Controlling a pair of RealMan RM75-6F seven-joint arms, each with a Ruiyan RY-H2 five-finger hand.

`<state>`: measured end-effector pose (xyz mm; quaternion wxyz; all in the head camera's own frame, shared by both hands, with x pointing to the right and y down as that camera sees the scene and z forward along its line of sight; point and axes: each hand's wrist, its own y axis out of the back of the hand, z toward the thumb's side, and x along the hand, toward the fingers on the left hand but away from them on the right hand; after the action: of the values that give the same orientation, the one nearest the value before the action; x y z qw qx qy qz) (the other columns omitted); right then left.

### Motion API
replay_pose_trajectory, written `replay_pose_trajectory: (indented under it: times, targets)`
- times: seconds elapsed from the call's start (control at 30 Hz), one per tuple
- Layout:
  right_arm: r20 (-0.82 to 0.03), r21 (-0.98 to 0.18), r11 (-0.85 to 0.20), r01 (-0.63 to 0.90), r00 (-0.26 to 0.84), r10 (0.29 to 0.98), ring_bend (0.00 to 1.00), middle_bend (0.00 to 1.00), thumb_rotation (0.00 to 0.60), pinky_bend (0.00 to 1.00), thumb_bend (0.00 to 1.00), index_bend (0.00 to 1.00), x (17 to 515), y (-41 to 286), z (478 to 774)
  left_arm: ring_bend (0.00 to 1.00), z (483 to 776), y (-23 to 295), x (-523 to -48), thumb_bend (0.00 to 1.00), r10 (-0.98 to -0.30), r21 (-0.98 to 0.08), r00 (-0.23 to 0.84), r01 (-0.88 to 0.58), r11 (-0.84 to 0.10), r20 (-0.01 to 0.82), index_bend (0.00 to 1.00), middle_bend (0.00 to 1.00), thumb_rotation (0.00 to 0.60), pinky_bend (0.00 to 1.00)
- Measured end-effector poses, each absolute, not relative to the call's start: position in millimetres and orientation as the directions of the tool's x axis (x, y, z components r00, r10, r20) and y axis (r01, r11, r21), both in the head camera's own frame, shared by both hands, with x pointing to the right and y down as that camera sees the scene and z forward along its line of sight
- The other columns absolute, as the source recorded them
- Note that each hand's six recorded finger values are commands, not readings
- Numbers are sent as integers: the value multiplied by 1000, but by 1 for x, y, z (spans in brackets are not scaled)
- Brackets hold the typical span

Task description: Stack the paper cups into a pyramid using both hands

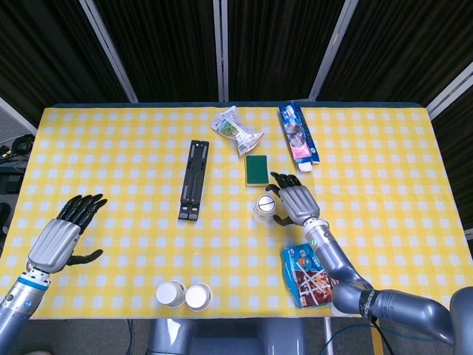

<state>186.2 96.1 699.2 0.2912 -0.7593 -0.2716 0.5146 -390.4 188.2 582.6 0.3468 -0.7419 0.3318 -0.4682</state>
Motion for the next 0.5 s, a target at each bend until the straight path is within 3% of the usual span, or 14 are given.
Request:
replay_pose_trajectory:
  times: [0.27,0.5]
  targets:
    - [-616,-720,-682,127,336,713,0,92,600,0,271,419,181,102,700,0,583,188,-390,191,-816,-824,341,-168,-541,467,0,0,600,0]
    - [-584,-733,-663,150,359,728,0,110,600,0,278,441,170,109,694,0,580,189,-391,191,-818,-827,341,-167,-537,463,0,0,600,0]
